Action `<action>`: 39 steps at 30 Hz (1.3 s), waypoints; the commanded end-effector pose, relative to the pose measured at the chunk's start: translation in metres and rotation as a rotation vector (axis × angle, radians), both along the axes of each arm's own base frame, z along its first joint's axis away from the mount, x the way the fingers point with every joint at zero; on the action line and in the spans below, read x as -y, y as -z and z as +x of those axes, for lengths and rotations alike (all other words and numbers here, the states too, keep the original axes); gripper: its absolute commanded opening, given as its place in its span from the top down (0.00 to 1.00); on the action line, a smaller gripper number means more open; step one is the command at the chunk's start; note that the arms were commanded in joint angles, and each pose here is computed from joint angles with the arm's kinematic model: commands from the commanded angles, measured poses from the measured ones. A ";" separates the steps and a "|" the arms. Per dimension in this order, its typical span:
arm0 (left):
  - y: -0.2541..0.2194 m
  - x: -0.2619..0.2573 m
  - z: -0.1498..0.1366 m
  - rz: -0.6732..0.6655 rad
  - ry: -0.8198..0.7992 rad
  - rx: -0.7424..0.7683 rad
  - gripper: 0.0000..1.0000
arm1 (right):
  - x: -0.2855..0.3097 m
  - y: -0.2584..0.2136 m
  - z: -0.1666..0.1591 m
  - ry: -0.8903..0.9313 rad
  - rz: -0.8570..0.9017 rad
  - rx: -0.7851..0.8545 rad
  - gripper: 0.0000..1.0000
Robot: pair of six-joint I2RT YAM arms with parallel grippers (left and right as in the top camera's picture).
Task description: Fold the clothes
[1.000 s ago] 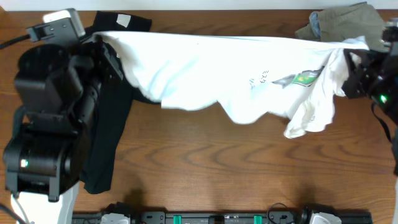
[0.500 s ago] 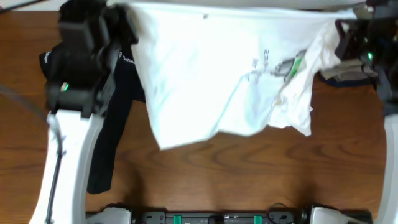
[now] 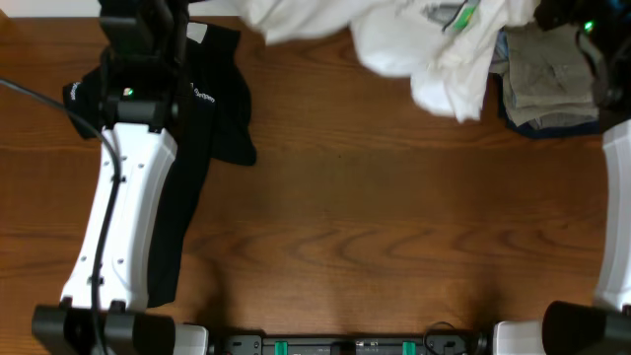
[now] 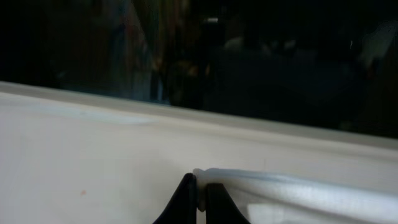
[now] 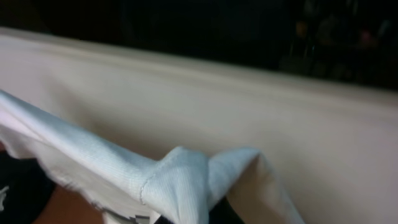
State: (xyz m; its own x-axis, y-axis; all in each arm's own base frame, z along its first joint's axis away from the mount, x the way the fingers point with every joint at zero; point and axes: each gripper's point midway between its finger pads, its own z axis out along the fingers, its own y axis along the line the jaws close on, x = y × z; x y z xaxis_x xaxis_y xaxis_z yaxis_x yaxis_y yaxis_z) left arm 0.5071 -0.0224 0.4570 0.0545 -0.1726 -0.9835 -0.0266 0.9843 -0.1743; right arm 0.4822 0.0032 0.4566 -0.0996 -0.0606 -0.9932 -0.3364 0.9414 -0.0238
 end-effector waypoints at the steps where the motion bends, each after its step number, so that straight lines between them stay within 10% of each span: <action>1: -0.003 -0.073 -0.020 0.035 -0.265 -0.049 0.94 | 0.048 -0.020 -0.008 0.201 -0.048 0.028 0.99; 19: 0.207 -0.061 -0.112 0.087 -0.174 -1.026 0.94 | -0.003 0.225 -0.060 -0.013 0.025 -0.969 0.99; 39: 0.277 -0.033 -0.213 -0.050 -0.078 -1.507 0.94 | -0.060 0.264 -0.151 -0.080 -0.027 -1.406 0.99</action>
